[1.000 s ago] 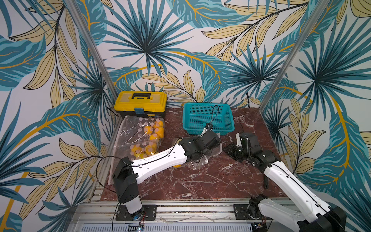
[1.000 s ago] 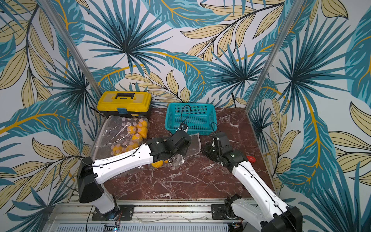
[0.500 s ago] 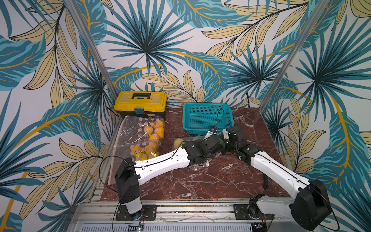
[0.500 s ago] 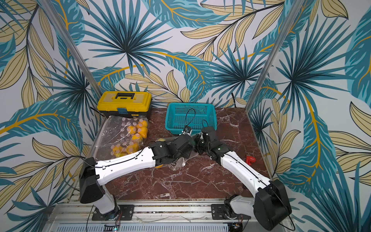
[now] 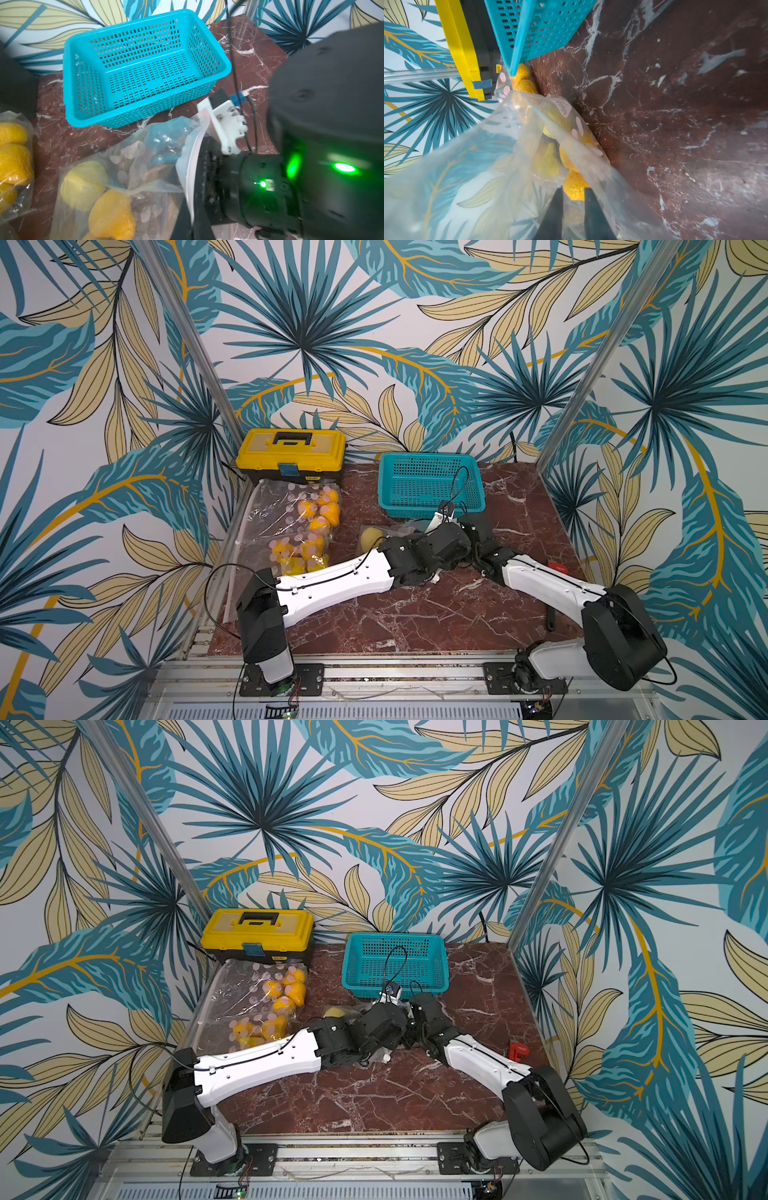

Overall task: Open the zip-top bag and take out the pear
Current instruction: Adjust the zipper food storage bag at the center of the board.

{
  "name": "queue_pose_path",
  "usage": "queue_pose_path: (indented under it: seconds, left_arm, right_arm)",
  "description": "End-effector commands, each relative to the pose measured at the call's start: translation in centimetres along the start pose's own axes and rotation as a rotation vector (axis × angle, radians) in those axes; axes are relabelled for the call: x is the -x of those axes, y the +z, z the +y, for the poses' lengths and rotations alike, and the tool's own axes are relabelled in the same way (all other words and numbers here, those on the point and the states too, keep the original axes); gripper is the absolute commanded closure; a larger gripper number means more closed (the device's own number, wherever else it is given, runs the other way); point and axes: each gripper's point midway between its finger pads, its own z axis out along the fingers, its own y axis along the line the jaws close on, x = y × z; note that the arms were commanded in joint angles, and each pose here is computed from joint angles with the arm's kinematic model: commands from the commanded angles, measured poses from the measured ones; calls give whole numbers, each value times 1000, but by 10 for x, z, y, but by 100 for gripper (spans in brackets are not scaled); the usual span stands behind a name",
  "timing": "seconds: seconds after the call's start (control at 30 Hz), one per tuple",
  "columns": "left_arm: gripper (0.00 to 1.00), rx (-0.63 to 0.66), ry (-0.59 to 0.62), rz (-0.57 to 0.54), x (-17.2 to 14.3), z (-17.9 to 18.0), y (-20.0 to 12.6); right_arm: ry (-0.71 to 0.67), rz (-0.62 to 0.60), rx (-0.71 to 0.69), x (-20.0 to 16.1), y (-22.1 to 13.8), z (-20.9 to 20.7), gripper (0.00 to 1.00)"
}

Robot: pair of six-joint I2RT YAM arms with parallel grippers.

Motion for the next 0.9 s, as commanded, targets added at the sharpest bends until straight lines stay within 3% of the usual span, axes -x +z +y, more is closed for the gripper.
queue_pose_path:
  seconds: [0.0,0.1,0.2,0.3,0.43,0.6,0.87]
  left_arm:
    - [74,-66,6,-60,16,-7,-18]
    - [55,24,-32,-112,21,21,-32]
    - [48,107,-77,-150,20,53,-44]
    - [46,160,-168,-110,4,92,-44]
    - [55,169,-290,34,-33,134,-22]
    - [72,154,-368,206,-75,159,10]
    - [80,193,-406,366,-115,184,46]
  right_arm:
    - [-68,117,3,-16,10,-12,74]
    - [-87,126,-37,-17,12,-30,70]
    - [-91,147,-69,-17,14,-42,68]
    - [-92,152,-77,-14,14,-51,66]
    - [-124,182,-49,-16,13,-53,61]
    - [-156,237,-25,-23,9,-53,60]
    - [-174,284,-33,-32,4,-59,59]
